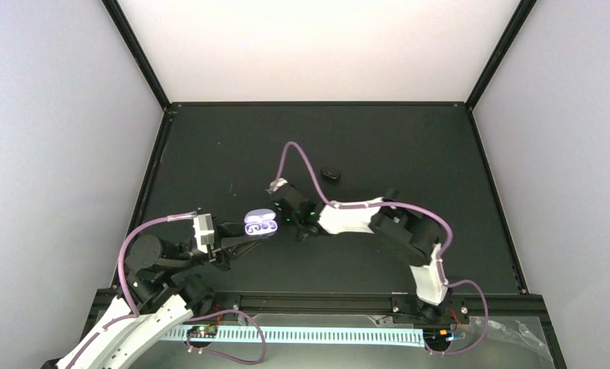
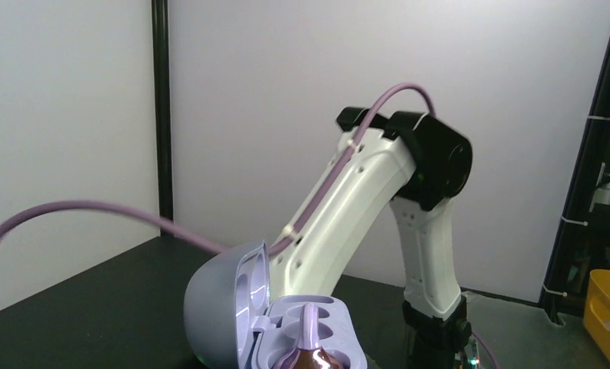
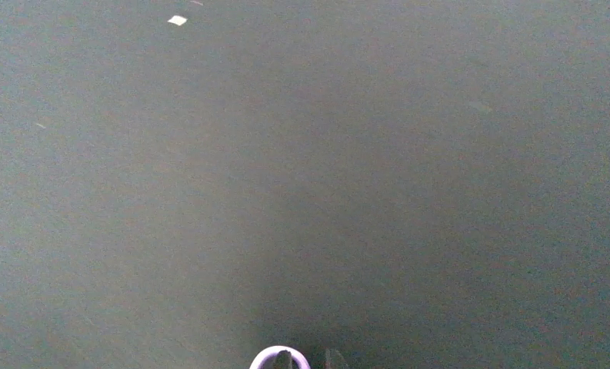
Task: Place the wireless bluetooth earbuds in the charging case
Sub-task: Pick up the earbud from the center of the board, then place the earbud at the center of the board.
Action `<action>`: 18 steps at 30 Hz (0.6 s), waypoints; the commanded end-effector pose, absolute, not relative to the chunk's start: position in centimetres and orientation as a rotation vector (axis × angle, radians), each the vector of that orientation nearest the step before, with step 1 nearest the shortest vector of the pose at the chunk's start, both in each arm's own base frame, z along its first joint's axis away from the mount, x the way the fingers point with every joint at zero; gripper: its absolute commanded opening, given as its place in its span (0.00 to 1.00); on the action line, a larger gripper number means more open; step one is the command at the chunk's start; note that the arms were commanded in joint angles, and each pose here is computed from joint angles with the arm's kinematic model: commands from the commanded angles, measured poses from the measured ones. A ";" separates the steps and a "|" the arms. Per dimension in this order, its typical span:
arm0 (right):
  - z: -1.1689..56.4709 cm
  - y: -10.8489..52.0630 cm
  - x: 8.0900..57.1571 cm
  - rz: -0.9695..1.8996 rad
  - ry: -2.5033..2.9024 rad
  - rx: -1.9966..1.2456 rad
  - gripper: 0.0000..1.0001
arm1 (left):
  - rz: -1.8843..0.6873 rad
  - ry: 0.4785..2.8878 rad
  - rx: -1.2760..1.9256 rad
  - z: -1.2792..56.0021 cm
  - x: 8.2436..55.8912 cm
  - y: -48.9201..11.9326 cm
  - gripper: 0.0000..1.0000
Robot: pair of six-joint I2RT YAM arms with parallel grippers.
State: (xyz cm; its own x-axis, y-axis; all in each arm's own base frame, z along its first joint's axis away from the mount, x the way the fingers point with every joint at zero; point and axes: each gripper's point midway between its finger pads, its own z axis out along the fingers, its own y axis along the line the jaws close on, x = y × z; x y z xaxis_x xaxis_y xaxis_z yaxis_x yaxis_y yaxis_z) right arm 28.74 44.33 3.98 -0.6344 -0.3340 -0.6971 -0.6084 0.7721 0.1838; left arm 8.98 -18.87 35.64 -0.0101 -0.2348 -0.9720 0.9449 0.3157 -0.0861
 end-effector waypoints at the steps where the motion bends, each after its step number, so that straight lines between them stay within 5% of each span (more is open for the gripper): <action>1: 6.8 38.4 29.6 0.475 2.272 -0.479 0.02 | -1.093 1.176 0.772 36.6 8.7 -18.6 0.02; 10: 6.0 26.8 27.5 0.216 2.330 -0.303 0.02 | -1.120 1.184 0.781 36.0 9.4 -19.7 0.02; 18: 4.1 24.8 26.9 0.170 2.415 -0.295 0.03 | -1.120 1.196 0.783 35.5 9.8 -20.0 0.02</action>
State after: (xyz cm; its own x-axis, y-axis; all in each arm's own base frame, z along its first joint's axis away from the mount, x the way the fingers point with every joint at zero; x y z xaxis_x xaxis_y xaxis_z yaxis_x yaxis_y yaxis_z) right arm 26.62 25.62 4.34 -0.7241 -0.1878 -0.6636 -0.2951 0.9540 0.0521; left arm 10.02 -19.92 34.91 -0.0226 -0.2237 -0.9744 0.9453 0.3124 -0.0936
